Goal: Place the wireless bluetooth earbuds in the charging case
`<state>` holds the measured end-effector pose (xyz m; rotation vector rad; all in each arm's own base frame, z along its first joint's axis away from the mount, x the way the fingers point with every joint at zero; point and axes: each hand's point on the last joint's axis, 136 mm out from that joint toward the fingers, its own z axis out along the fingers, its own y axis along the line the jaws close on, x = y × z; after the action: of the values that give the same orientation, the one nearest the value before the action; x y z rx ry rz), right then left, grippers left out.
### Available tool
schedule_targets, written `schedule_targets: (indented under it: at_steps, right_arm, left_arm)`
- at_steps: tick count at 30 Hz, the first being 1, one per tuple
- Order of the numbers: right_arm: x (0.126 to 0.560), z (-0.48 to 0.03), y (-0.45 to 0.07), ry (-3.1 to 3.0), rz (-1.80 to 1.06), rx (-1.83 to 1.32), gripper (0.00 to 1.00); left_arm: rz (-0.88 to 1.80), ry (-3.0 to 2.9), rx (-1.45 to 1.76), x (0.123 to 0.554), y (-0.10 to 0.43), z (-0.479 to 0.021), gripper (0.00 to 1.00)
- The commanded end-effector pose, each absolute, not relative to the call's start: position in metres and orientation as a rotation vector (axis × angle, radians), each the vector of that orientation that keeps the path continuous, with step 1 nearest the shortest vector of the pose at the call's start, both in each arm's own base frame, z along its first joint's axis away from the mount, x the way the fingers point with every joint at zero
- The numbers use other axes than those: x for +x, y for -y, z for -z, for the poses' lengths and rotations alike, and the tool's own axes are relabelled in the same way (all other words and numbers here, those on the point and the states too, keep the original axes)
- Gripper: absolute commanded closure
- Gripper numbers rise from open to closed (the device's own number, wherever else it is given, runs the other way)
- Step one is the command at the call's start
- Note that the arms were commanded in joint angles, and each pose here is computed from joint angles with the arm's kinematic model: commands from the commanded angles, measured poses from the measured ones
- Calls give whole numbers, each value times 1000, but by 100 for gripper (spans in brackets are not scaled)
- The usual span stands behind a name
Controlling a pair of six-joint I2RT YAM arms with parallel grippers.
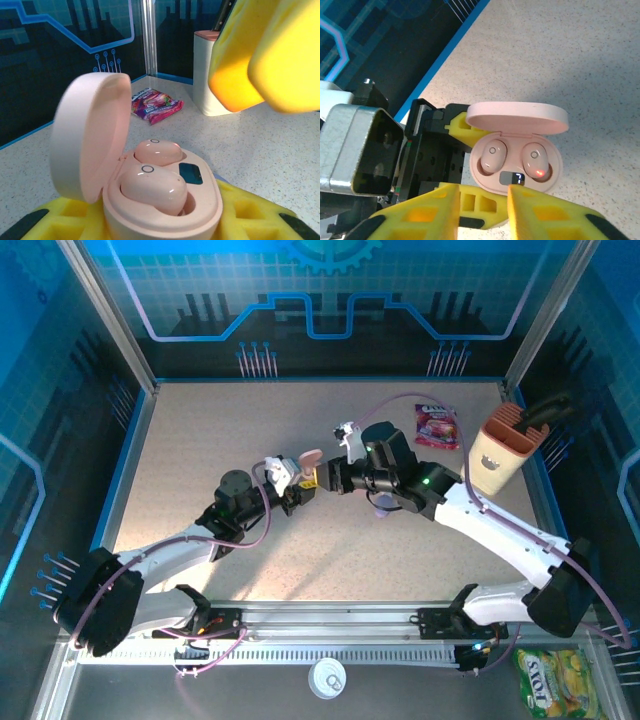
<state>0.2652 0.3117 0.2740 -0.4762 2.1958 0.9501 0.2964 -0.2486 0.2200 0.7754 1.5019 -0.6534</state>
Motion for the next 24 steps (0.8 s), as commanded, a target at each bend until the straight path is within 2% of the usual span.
schedule_targets:
  at_steps: [1,15,24]
  right_arm:
    - [271,-289,-307,-2178,-886,-491,73]
    - [299,-279,-332,-2232,-842,-597,80]
    - [291,-257,-321,-2298,-835,-581,80]
  left_arm:
    - [654,-1454,824,292,252,-225,78]
    - [663,-1445,886,285,255,-222,77]
    - [668,-1462,819,291,250,-229,77]
